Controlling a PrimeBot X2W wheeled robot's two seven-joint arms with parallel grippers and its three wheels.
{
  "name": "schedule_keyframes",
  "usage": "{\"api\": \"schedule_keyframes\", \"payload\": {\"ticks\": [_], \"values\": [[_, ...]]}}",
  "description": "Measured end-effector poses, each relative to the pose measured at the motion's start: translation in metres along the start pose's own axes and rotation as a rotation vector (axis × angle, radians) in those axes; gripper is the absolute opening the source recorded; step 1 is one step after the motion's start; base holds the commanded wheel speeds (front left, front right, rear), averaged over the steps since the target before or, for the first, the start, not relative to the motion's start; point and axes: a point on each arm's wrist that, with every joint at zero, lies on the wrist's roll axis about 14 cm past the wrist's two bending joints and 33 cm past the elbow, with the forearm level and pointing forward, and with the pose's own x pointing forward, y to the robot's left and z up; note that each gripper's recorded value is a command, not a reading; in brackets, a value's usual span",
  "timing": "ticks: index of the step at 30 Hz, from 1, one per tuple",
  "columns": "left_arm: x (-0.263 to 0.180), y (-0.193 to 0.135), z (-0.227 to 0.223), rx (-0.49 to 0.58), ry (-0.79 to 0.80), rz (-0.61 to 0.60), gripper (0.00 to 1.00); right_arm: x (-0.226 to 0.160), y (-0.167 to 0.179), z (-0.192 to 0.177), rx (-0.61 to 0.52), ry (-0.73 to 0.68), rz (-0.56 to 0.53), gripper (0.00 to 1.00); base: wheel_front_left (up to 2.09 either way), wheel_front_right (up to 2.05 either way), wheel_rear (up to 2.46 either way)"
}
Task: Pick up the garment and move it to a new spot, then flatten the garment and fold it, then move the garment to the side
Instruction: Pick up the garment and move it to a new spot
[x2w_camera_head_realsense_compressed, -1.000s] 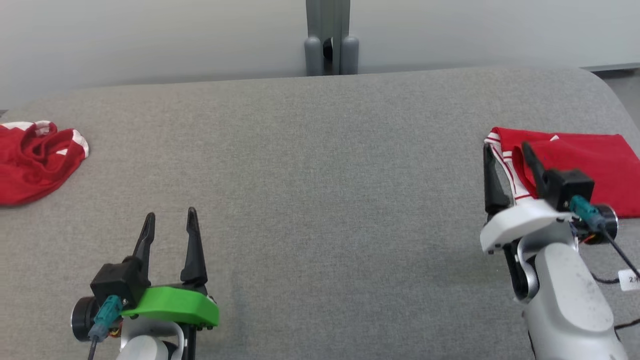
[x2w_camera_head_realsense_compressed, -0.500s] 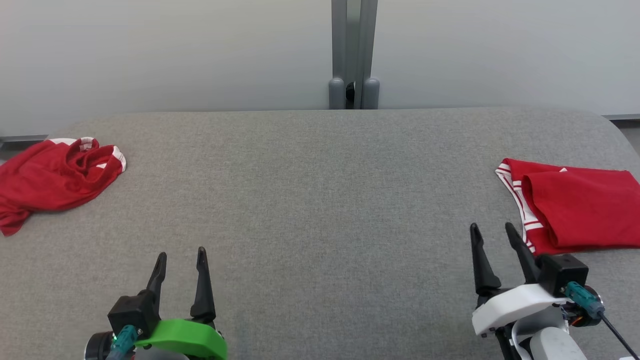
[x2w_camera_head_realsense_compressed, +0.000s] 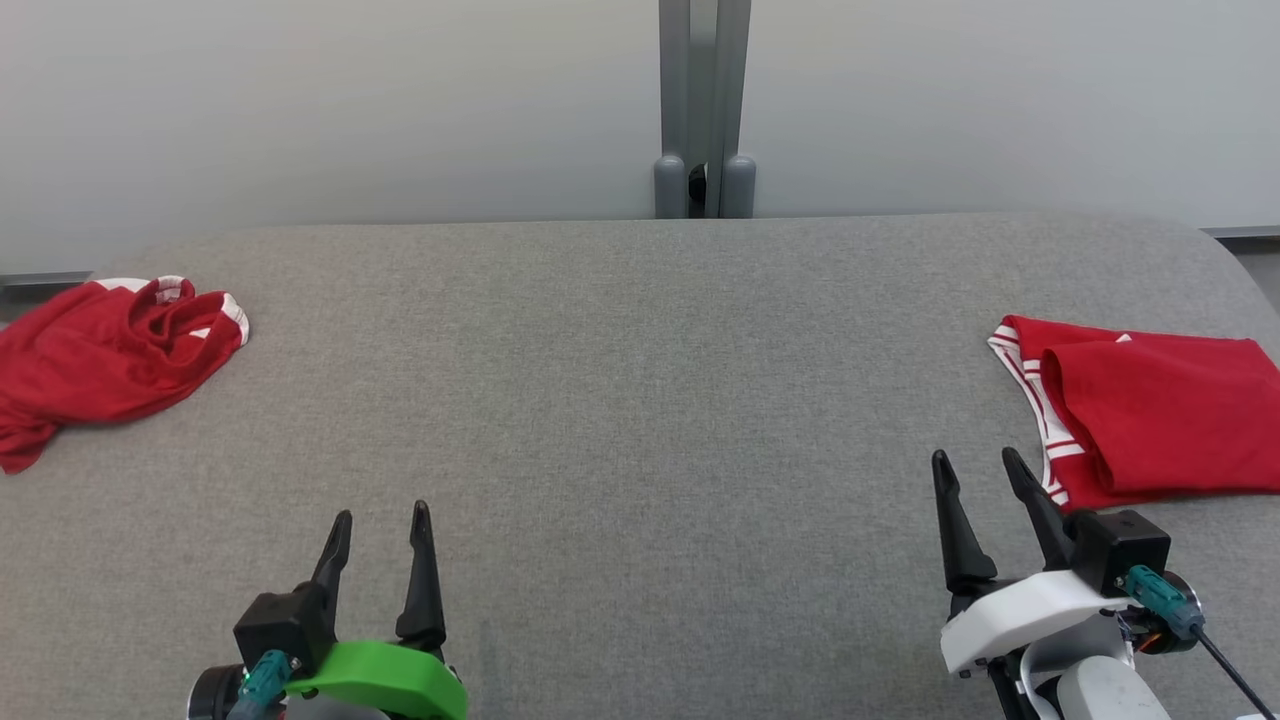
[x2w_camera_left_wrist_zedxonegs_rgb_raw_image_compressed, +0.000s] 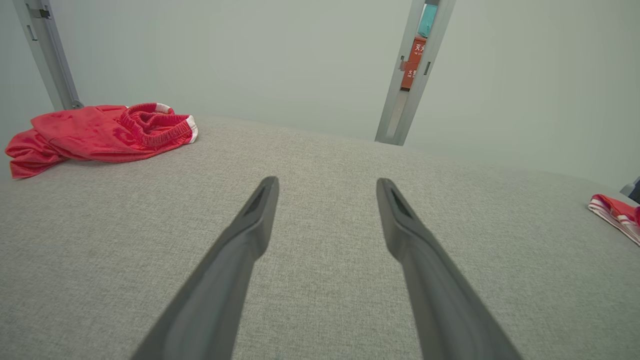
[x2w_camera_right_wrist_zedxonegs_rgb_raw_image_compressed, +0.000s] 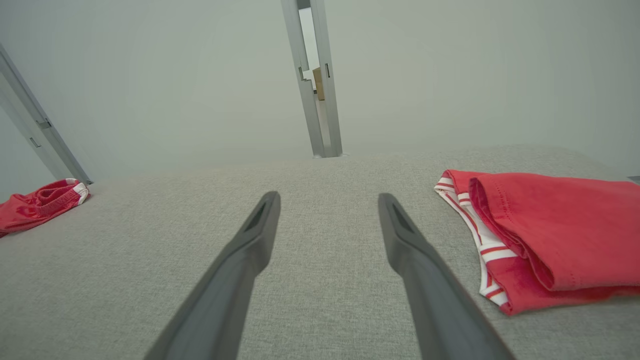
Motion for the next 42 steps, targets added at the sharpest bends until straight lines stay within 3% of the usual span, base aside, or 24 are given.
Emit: {"api": "schedule_keyframes", "payload": {"ticks": [11,33,42], "values": [[-0.003,0.011,0.008,0.007,-0.027,0.033,1.00,0.005,0.009,-0.007,0.005,0.019,0.028,1.00,0.00,0.00,0.00],[-0.086,0.119,0.038,0.021,-0.133,0.403,1.00,0.040,0.156,-0.029,0.042,0.082,0.450,1.00,0.00,0.00,0.00],[-0.098,0.127,0.039,0.020,-0.143,0.441,1.00,0.037,0.172,-0.032,0.043,0.092,0.498,1.00,0.00,0.00,0.00]]}}
